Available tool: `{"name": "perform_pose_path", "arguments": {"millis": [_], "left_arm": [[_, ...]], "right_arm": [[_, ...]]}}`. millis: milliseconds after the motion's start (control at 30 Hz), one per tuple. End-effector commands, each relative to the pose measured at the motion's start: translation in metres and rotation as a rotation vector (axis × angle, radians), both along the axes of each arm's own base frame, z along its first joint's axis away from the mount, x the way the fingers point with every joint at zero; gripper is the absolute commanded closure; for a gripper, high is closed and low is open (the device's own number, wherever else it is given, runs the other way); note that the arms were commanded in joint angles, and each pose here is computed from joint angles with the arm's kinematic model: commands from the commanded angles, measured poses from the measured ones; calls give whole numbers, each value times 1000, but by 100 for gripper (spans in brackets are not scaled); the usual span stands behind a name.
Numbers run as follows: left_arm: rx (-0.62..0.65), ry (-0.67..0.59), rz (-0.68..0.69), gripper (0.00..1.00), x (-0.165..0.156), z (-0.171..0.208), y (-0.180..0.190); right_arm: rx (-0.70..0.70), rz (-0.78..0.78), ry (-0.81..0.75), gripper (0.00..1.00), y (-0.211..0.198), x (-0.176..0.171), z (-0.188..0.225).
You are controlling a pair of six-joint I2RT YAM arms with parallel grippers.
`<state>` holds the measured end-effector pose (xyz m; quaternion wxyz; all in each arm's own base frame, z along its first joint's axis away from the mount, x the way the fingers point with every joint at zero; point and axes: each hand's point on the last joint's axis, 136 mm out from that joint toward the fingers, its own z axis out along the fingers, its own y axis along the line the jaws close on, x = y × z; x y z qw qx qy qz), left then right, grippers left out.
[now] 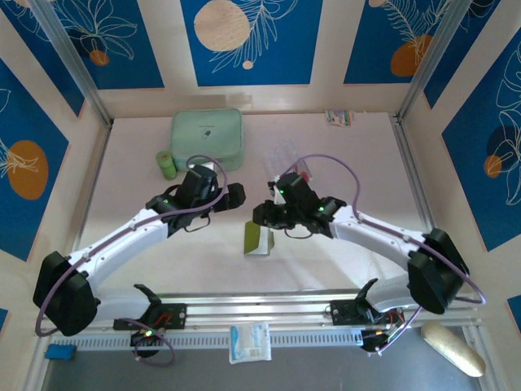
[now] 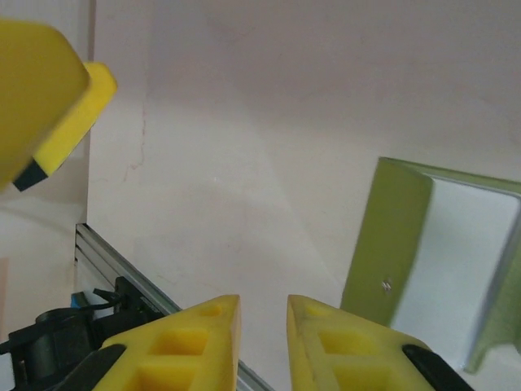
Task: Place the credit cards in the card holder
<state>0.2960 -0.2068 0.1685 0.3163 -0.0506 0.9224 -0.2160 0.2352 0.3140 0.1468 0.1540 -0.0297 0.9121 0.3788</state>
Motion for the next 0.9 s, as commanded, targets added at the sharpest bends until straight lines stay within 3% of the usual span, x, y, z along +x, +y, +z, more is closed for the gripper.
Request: {"name": "perform_pose_path", "arguments": {"millis": [0, 333, 867], "left_arm": [[149, 101, -10, 0, -20, -34, 28], [152, 174, -129, 0, -31, -65, 12], [206, 216, -260, 0, -43, -100, -43]], "right_arm": [[-31, 31, 13, 81, 11, 2, -13], [-174, -17, 90, 93, -11, 0, -79], [-220, -40, 159, 100, -30, -16, -120]]}}
